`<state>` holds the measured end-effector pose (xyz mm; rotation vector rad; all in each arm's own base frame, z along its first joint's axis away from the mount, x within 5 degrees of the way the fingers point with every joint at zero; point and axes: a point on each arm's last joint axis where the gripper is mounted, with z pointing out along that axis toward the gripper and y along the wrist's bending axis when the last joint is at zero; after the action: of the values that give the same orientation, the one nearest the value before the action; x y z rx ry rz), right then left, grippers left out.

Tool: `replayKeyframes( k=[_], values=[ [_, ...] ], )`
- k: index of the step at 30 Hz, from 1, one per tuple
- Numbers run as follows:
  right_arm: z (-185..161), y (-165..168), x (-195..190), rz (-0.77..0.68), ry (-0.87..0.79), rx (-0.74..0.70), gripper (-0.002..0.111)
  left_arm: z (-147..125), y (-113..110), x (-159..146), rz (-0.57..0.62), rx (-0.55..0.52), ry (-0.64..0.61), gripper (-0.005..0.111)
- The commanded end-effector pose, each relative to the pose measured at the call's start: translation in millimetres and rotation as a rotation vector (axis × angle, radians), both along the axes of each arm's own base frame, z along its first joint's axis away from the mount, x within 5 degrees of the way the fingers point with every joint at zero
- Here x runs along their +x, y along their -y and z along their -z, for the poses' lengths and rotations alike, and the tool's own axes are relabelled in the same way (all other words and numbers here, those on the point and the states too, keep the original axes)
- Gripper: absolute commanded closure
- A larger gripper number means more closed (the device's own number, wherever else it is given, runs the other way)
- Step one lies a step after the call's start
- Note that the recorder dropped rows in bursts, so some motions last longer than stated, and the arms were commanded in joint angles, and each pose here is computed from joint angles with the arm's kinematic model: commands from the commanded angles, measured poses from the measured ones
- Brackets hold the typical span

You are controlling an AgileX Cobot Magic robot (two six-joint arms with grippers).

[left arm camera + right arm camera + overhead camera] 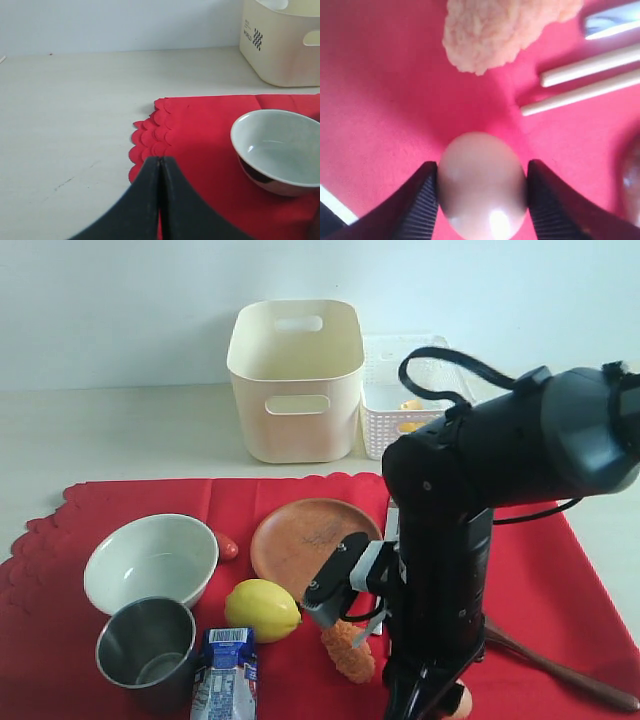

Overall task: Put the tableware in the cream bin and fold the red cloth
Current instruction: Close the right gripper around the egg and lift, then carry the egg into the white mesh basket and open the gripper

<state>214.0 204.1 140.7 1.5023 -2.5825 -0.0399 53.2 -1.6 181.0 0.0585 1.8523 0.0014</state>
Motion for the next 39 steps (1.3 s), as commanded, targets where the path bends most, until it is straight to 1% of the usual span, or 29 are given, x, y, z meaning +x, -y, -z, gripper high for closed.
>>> replayKeyframes(
  k=[1, 5, 7, 9, 13, 17, 19, 23, 27, 32, 39],
  values=[
    [-40, 5, 1, -0.025, 0.151, 0.073, 0.108, 0, 0, 0, 0.001, -0.010, 0.011, 0.107],
    [-75, 13, 6, -0.012, 0.343, 0.148, 0.108, 0, 0, 0, 0.001, -0.010, 0.011, 0.107],
    [-93, 20, 12, 0.027, 0.443, 0.201, 0.108, 0, 0, 0, 0.001, -0.010, 0.011, 0.107],
    [-110, 27, 24, 0.102, 0.511, 0.252, 0.108, 0, 0, 0, 0.001, -0.010, 0.011, 0.107],
    [-137, 40, 54, 0.237, 0.598, 0.316, 0.108, 0, 0, 0, 0.001, -0.010, 0.011, 0.107],
    [-156, 50, 85, 0.359, 0.642, 0.383, 0.108, 0, 0, 0, 0.001, -0.010, 0.011, 0.107],
    [-160, 55, 104, 0.418, 0.658, 0.410, 0.108, 0, 0, 0, 0.001, -0.010, 0.011, 0.107],
    [-156, 65, 144, 0.520, 0.661, 0.441, 0.108, 0, 0, 0, 0.001, -0.010, 0.011, 0.107],
    [-146, 71, 182, 0.576, 0.656, 0.466, 0.108, 0, 0, 0, 0.001, -0.010, 0.011, 0.107],
    [-118, 78, 233, 0.623, 0.649, 0.467, 0.108, 0, 0, 0, 0.001, -0.010, 0.011, 0.107],
    [-85, 92, 286, 0.669, 0.681, 0.459, 0.108, 0, 0, 0, 0.001, -0.010, 0.011, 0.107]
  ],
)
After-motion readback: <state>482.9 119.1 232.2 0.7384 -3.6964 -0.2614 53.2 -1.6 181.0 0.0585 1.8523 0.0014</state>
